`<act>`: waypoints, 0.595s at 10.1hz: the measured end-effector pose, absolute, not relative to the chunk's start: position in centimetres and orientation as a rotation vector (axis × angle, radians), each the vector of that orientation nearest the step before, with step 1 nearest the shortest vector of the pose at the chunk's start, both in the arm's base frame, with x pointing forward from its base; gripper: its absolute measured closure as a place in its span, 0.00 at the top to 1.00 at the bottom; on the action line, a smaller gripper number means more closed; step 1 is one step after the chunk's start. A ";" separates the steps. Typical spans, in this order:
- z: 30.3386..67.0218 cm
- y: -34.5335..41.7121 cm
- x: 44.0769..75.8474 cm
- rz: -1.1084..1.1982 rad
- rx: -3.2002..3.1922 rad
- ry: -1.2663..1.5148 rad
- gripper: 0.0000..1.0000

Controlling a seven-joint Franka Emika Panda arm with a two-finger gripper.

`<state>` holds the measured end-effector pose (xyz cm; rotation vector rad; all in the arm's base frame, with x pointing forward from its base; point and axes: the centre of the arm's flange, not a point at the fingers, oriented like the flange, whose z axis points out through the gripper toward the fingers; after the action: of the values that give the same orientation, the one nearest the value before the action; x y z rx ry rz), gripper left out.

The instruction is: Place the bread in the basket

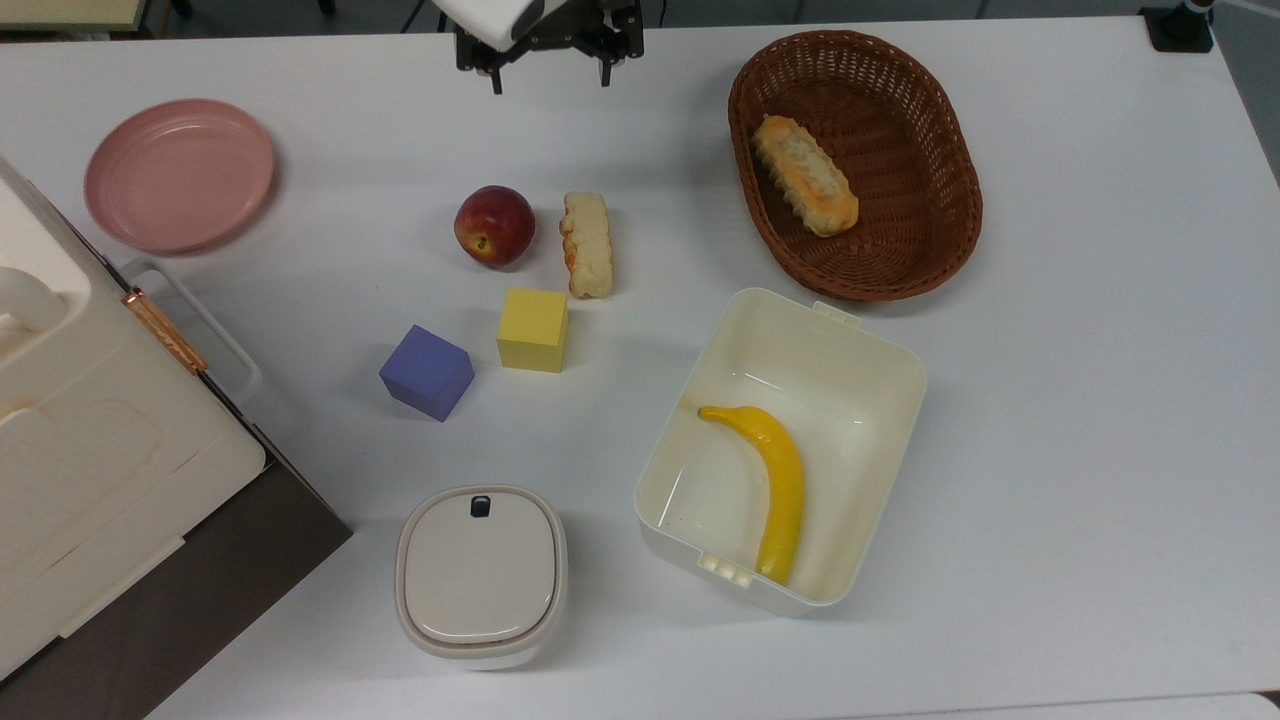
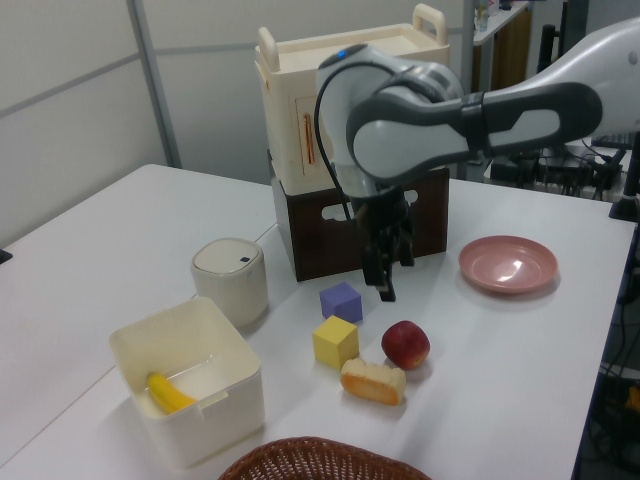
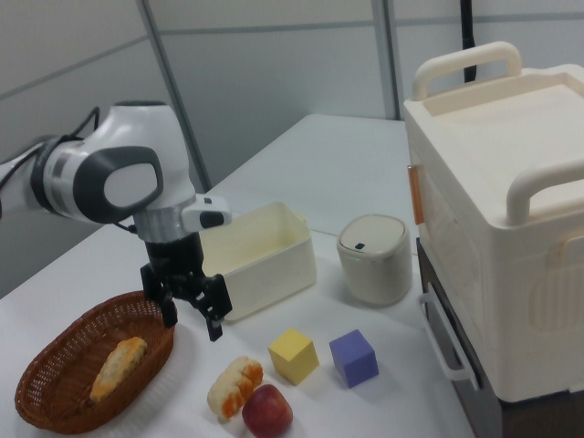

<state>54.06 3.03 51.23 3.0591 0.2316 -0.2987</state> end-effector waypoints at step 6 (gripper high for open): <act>38.7 3.9 57.9 -0.303 3.056 0.293 1.00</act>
<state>57.91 3.91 38.66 3.0561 0.2934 -0.3032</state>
